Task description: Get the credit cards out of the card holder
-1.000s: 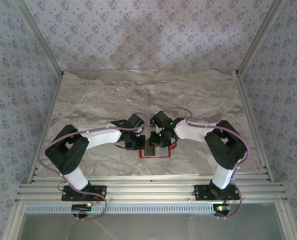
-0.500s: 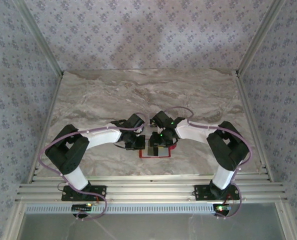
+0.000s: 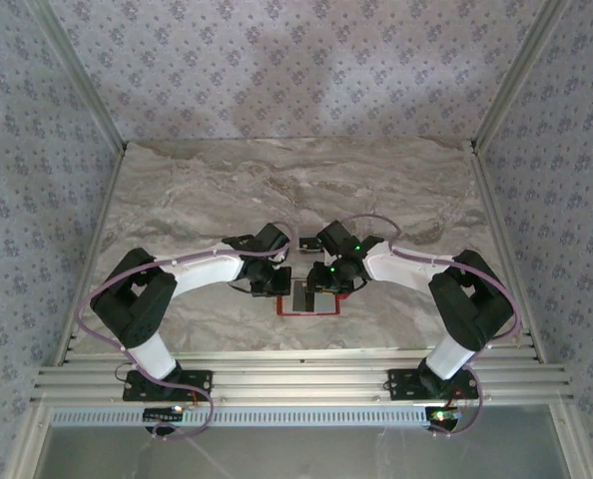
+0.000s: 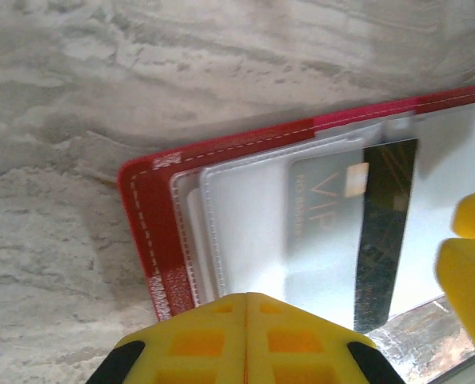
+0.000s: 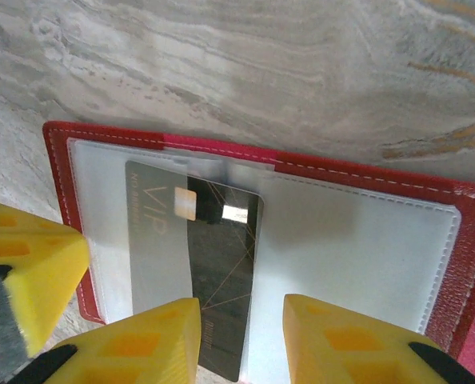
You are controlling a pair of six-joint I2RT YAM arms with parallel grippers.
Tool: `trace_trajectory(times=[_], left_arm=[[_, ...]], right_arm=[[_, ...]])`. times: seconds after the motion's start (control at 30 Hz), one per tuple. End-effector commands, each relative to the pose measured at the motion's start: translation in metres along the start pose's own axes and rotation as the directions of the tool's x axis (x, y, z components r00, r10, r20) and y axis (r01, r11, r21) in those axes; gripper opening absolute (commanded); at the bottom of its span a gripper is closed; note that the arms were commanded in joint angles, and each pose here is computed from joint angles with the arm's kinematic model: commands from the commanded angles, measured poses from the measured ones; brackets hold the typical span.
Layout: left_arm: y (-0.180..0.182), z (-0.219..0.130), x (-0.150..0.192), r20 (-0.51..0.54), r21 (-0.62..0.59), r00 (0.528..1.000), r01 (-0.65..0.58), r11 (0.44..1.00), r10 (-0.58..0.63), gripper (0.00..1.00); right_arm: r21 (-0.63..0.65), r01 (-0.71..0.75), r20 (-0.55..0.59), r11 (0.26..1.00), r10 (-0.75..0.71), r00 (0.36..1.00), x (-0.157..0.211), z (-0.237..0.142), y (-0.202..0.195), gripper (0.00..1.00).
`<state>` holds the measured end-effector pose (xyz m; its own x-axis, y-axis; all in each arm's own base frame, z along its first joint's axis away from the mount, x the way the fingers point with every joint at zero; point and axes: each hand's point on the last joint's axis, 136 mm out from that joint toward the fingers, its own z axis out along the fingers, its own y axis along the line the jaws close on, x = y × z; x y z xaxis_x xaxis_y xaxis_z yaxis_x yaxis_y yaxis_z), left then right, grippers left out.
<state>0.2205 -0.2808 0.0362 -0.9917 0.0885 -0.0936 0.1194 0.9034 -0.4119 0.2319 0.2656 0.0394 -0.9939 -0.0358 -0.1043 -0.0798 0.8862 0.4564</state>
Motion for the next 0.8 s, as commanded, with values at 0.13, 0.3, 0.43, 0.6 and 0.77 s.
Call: trace_trajectory(times=[0.13,0.3,0.43,0.6,0.77], left_arm=[[-0.011,0.004,0.006,-0.04,0.021,0.999,-0.026,0.999,0.027,0.08],[0.0,0.019,0.014,-0.083,-0.009,0.996,-0.02,1.0,0.02,0.07],[0.014,0.028,0.023,-0.115,-0.053,0.993,-0.021,0.998,0.015,0.07],[0.025,0.035,0.031,-0.14,-0.08,0.99,-0.014,0.997,0.002,0.07],[0.028,0.035,0.032,-0.143,-0.093,0.99,-0.018,0.995,0.005,0.07]], right_arm=[[-0.094,-0.044,-0.036,0.995,0.041,0.998,0.005,0.012,0.005,0.3],[-0.097,-0.054,-0.047,0.994,0.05,0.998,0.005,0.017,0.001,0.29],[-0.105,-0.064,-0.064,0.992,0.058,0.996,0.008,0.021,-0.001,0.28],[-0.142,-0.067,-0.061,0.988,0.059,0.996,0.008,0.022,0.003,0.27],[-0.197,-0.071,-0.037,0.978,0.065,0.997,0.005,0.017,0.009,0.23]])
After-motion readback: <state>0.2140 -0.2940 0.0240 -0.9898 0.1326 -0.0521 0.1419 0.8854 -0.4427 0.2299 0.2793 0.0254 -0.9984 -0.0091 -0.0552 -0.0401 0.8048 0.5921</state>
